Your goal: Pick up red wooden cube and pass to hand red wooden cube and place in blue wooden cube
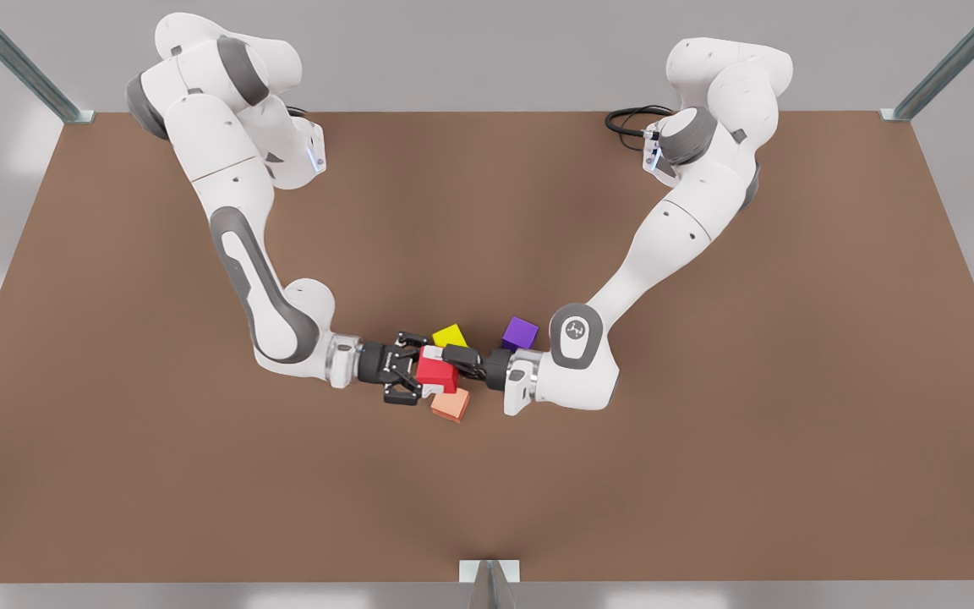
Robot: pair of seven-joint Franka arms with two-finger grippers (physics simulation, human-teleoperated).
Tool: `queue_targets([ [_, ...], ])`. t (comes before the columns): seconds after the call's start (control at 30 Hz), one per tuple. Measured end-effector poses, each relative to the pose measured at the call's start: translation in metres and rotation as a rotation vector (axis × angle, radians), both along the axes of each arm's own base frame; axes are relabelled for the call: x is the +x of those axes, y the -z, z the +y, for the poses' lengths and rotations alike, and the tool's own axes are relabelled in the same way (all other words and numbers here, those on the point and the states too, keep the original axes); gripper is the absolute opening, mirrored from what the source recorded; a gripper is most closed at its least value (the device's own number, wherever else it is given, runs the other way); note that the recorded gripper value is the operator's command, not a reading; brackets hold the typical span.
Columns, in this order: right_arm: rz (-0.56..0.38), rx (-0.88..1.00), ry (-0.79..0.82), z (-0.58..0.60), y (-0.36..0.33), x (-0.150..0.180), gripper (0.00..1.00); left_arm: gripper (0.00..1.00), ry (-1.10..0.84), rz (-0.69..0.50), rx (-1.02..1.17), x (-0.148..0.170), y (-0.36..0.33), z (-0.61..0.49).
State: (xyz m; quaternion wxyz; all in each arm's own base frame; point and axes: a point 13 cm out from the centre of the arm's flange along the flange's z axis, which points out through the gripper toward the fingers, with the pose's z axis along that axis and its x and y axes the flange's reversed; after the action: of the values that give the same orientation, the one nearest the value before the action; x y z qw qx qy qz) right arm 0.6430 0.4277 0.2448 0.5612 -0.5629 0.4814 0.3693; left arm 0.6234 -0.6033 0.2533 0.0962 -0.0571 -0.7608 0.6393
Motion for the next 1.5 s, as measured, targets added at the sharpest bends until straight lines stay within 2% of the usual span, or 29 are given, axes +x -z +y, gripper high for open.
queue_targets([
  [0.2, 0.006, -0.006, 0.011, -0.013, 0.0, 0.007, 0.49, 1.0, -0.033, -0.017, -0.003, 0.024, -0.002, 0.027],
  [0.33, 0.009, -0.059, 0.016, -0.04, 0.013, 0.01, 0.49, 1.0, -0.066, -0.028, -0.01, 0.053, -0.01, 0.068],
  [0.37, 0.008, -0.087, 0.008, -0.046, 0.017, 0.007, 0.49, 1.0, -0.078, -0.035, -0.002, 0.069, -0.008, 0.097],
  [0.4, 0.007, -0.119, -0.008, -0.051, 0.023, 0.002, 0.49, 1.0, -0.075, -0.065, 0.023, 0.086, -0.012, 0.14],
  [0.43, 0.013, -0.152, -0.023, -0.056, 0.031, -0.004, 0.5, 1.0, -0.034, -0.151, 0.095, 0.094, -0.032, 0.18],
  [0.5, 0.033, -0.223, -0.055, -0.064, 0.047, -0.016, 0.5, 1.0, 0.197, -0.386, 0.396, 0.066, -0.059, 0.225],
  [0.57, 0.036, -0.334, -0.084, -0.084, 0.061, -0.018, 0.5, 1.0, 0.384, -0.517, 0.708, 0.04, -0.091, 0.279],
  [0.67, 0.011, -0.553, -0.151, -0.129, 0.071, -0.017, 0.5, 1.0, 0.477, -0.48, 0.99, 0.018, -0.119, 0.356],
  [0.73, -0.007, -0.699, -0.194, -0.157, 0.073, -0.015, 0.51, 1.0, 0.496, -0.367, 1.271, -0.031, -0.129, 0.428],
  [0.8, -0.028, -0.863, -0.242, -0.186, 0.07, -0.015, 0.51, 1.0, 0.46, -0.303, 1.361, -0.056, -0.139, 0.462],
  [0.87, -0.015, -1.044, -0.277, -0.229, 0.078, -0.018, 0.51, 1.0, 0.427, -0.27, 1.361, -0.058, -0.142, 0.475],
  [0.93, 0.048, -1.175, -0.279, -0.27, 0.093, -0.027, 0.51, 1.0, 0.41, -0.261, 1.335, -0.058, -0.145, 0.469],
  [1.07, 0.151, -1.349, -0.26, -0.31, 0.108, -0.048, 0.5, 1.0, 0.377, -0.241, 1.336, -0.025, -0.135, 0.464],
  [1.13, 0.201, -1.409, -0.243, -0.323, 0.113, -0.069, 0.5, 1.0, 0.378, -0.273, 1.359, -0.026, -0.148, 0.436],
  [1.2, 0.21, -1.482, -0.235, -0.327, 0.109, -0.095, 0.5, 1.0, 0.346, -0.262, 1.377, -0.028, -0.158, 0.426],
  [1.3, 0.261, -1.541, -0.184, -0.341, 0.119, -0.126, 0.5, 1.0, 0.255, -0.133, 1.368, -0.03, -0.156, 0.471],
  [1.5, 0.342, -1.569, -0.033, -0.356, 0.117, -0.146, 0.5, 1.0, 0.221, -0.007, 1.378, -0.048, -0.144, 0.475],
])
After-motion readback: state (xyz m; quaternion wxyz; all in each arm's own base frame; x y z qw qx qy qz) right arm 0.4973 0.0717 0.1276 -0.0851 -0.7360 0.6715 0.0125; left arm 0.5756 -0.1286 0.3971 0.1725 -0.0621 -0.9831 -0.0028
